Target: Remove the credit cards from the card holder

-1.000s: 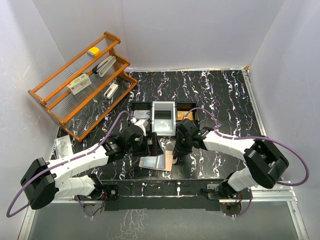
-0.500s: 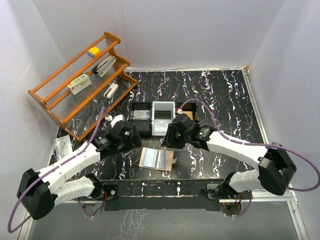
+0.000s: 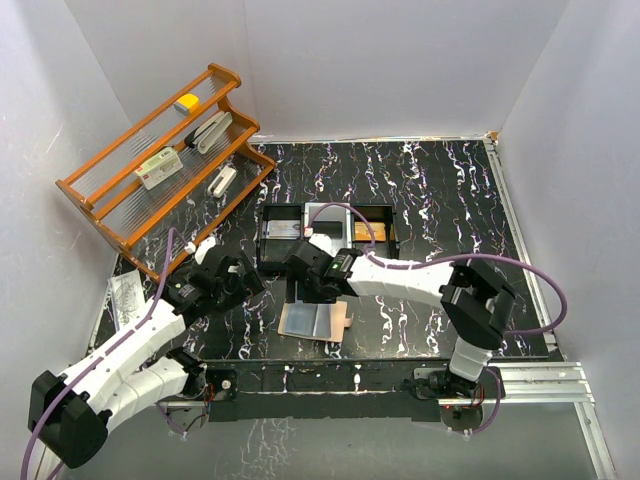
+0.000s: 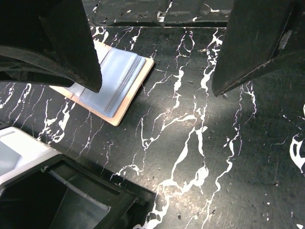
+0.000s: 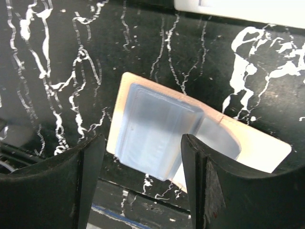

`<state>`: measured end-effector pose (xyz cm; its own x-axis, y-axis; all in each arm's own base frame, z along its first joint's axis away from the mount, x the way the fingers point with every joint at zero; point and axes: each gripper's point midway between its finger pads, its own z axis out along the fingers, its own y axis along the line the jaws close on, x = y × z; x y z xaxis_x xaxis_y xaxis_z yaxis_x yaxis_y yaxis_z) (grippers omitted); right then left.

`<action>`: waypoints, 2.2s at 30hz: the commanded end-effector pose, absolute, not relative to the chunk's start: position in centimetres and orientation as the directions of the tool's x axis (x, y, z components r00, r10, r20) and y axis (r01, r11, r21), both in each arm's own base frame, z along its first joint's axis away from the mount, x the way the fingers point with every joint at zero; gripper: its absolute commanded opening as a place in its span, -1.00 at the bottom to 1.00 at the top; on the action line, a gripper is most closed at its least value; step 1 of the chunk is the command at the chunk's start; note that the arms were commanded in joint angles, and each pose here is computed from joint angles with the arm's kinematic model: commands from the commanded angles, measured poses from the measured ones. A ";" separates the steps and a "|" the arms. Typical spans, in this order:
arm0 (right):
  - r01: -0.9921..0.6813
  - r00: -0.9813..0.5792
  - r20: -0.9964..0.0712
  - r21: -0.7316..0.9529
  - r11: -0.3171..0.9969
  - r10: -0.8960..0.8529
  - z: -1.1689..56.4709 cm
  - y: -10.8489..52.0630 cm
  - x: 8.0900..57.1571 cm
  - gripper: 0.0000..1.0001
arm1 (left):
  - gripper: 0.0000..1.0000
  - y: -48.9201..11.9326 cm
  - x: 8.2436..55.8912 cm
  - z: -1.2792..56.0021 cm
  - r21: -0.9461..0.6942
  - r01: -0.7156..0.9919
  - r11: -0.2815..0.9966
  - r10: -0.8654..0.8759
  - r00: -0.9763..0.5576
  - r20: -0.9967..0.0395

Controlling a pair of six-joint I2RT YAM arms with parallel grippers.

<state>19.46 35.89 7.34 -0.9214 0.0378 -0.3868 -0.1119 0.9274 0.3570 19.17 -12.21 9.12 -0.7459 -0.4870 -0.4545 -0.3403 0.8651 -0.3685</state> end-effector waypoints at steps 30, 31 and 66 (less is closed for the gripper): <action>-0.101 -0.938 -0.344 0.388 0.916 0.042 4.6 36.8 17.7 -0.12 | 0.97 -15.9 18.4 9.6 -0.498 -0.164 0.851 -0.393 -0.829 -0.398; -0.100 -0.940 -0.339 0.390 0.915 0.042 4.3 36.7 17.6 -0.13 | 0.97 -16.3 18.4 9.6 -0.512 -0.144 0.847 -0.381 -0.836 -0.396; -0.021 -0.941 -0.261 0.677 0.736 0.213 7.3 34.2 18.1 -0.58 | 0.11 -23.6 14.6 8.4 -0.762 0.086 0.642 -0.113 -0.972 -0.205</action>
<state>17.27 33.26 5.50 -0.9533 0.1764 -0.2451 -0.0088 0.7951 0.6064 15.39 -22.12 7.04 -0.9611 -0.1948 -0.1956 -0.0044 0.7194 -0.6945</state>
